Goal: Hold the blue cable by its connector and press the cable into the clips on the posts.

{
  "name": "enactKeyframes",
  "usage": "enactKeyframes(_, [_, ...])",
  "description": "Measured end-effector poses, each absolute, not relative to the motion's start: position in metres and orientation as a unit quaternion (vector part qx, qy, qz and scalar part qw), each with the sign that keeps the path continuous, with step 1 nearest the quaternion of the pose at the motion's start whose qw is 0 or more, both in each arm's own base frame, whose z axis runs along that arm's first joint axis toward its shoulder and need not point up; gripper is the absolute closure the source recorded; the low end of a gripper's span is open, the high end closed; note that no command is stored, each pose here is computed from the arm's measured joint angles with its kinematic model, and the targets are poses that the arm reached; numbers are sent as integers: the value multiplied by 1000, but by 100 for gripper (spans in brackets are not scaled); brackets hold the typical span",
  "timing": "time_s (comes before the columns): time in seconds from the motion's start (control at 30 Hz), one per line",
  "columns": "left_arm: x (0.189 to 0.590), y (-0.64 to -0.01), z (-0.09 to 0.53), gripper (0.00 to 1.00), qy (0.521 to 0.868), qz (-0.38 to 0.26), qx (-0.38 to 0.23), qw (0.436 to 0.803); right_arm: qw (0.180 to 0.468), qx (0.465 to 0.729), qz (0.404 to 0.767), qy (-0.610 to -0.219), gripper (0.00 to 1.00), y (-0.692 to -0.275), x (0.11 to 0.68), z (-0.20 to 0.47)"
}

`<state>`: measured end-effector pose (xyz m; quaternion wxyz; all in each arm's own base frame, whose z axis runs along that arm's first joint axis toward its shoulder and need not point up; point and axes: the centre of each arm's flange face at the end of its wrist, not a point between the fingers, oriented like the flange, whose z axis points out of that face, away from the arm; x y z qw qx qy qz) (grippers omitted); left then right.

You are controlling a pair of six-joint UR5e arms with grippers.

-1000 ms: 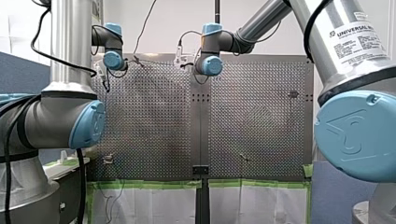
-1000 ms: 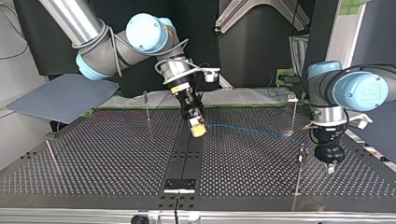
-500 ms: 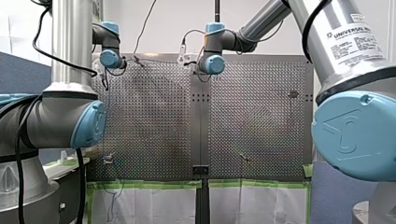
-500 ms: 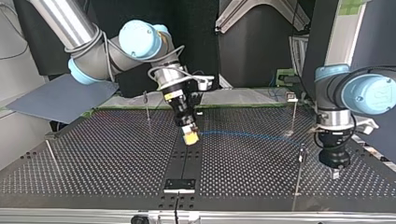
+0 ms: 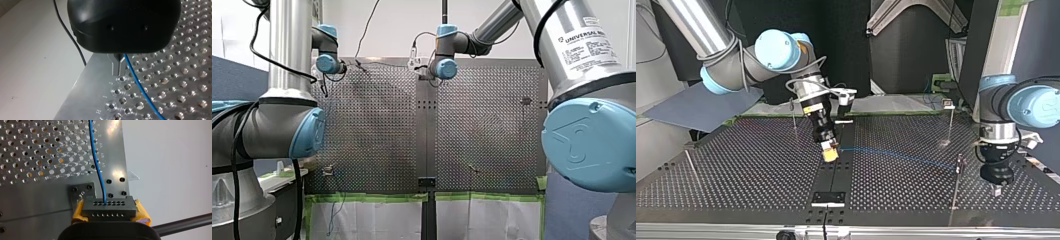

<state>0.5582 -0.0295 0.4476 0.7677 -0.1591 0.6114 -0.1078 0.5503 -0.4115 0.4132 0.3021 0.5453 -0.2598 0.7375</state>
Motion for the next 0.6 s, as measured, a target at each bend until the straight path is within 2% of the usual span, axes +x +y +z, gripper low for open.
enactKeyframes(0.3, [573,-27,454,100,600,-143,-151,773,309,540,738,-261,100,-426,543,417])
enactKeyframes(0.6, [577,-30,448,100,606,-165,-148,764,314,540,734,-267,100,-444,545,412])
